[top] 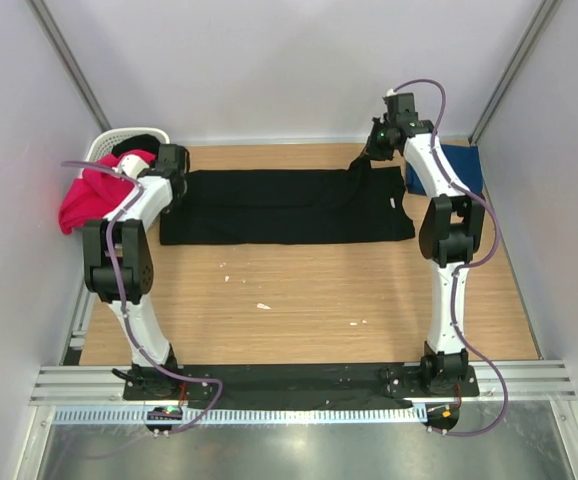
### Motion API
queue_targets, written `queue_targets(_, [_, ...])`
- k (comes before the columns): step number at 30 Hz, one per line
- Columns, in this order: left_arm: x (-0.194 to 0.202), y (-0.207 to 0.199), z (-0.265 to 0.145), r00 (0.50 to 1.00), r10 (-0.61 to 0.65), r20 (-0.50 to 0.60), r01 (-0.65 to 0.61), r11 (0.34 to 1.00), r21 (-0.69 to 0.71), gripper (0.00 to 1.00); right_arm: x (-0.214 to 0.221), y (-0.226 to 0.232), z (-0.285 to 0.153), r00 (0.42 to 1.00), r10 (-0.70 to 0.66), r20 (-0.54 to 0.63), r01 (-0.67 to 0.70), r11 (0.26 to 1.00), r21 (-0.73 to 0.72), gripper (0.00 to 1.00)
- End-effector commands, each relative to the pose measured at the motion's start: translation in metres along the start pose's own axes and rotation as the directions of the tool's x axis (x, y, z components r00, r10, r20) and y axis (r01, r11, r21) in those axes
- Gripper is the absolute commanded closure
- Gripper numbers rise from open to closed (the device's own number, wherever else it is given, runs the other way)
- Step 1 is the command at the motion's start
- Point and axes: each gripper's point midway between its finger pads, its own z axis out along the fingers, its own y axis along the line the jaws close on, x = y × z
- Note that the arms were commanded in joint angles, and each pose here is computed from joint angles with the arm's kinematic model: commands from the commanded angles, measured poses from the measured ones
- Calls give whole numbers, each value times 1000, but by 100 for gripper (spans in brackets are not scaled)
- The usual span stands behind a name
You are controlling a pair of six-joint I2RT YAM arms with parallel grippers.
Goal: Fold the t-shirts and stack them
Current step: Fold the tshirt
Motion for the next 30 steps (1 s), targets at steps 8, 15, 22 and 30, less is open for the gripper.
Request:
queue_targets(8, [-14, -15, 12, 998, 9, 66, -8, 1000, -11, 100, -24, -34, 13, 998, 19, 56, -24, 995, 94, 99])
queue_targets(15, [-12, -25, 14, 997, 56, 54, -57, 998, 6, 78, -20, -42, 18, 999, 26, 42, -31, 993, 113, 85])
queue_targets(22, [-37, -58, -18, 996, 67, 64, -75, 987, 143, 10, -54, -11, -22, 995, -13, 104, 11, 1000, 26, 19])
queue_targets(30, [-51, -153, -120, 976, 174, 133, -219, 805, 551, 6, -88, 9, -103, 970, -69, 231, 60, 997, 44, 1])
